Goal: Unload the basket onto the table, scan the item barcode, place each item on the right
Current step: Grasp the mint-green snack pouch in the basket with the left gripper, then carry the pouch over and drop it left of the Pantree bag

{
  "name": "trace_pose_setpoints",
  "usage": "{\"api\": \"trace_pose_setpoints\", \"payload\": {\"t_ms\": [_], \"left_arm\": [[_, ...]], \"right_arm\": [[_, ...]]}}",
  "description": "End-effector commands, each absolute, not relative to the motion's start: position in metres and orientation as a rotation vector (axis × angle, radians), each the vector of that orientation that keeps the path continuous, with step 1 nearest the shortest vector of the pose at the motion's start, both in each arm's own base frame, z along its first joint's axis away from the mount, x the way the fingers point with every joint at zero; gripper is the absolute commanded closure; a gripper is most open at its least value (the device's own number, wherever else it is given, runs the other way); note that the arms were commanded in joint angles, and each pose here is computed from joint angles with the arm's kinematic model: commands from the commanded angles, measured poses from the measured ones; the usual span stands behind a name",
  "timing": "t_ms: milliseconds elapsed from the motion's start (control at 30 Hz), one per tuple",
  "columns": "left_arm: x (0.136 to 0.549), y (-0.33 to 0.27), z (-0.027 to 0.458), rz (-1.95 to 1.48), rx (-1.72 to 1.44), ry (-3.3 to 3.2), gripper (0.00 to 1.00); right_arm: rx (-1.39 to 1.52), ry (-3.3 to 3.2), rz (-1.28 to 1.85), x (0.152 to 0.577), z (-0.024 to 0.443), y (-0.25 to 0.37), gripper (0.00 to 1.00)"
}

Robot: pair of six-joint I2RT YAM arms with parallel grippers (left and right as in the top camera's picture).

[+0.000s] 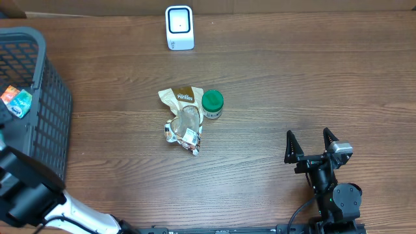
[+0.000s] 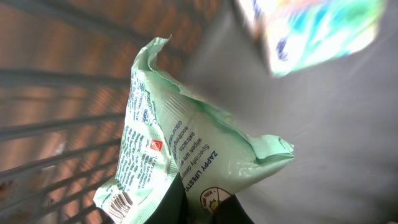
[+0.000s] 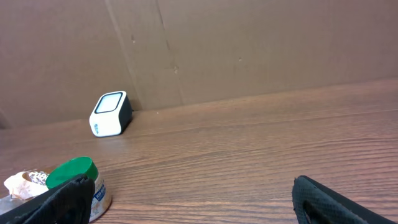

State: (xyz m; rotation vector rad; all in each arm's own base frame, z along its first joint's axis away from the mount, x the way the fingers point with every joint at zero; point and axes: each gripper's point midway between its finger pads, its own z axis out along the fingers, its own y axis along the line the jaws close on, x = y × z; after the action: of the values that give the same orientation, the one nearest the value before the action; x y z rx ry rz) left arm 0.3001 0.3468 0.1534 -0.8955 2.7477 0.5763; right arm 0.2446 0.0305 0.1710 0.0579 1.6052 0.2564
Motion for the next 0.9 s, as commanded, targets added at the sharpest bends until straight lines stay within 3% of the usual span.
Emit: {"api": "trace_pose_setpoints", "payload": {"t_ms": [0, 233, 400, 600, 867], "left_arm": [[0.318, 0.327, 0.266, 0.633, -0.880, 2.440, 0.96], [0.343, 0.236, 0.367, 0.495, -0.711, 2.179, 0.96], [0.350, 0.142, 0.393, 0.285, -0.513, 2.175, 0.96], [0.349, 0.041, 0.360, 0.041, -0.382, 2.354, 0.96], [0.349, -0.029, 0.257, -0.020, -0.307, 2.666, 0.96]], "right_arm": [[0.055, 1.600, 0.258, 0.245, 0.170, 0.031, 0.00], [0.054, 1.600, 0.258, 0.245, 0.170, 0.031, 0.00], [0.054, 1.600, 0.258, 0.245, 0.170, 0.031, 0.00], [0.054, 1.600, 0.258, 0.245, 0.170, 0.031, 0.00], [0.054, 1.600, 0.258, 0.245, 0.170, 0.031, 0.00]]}}
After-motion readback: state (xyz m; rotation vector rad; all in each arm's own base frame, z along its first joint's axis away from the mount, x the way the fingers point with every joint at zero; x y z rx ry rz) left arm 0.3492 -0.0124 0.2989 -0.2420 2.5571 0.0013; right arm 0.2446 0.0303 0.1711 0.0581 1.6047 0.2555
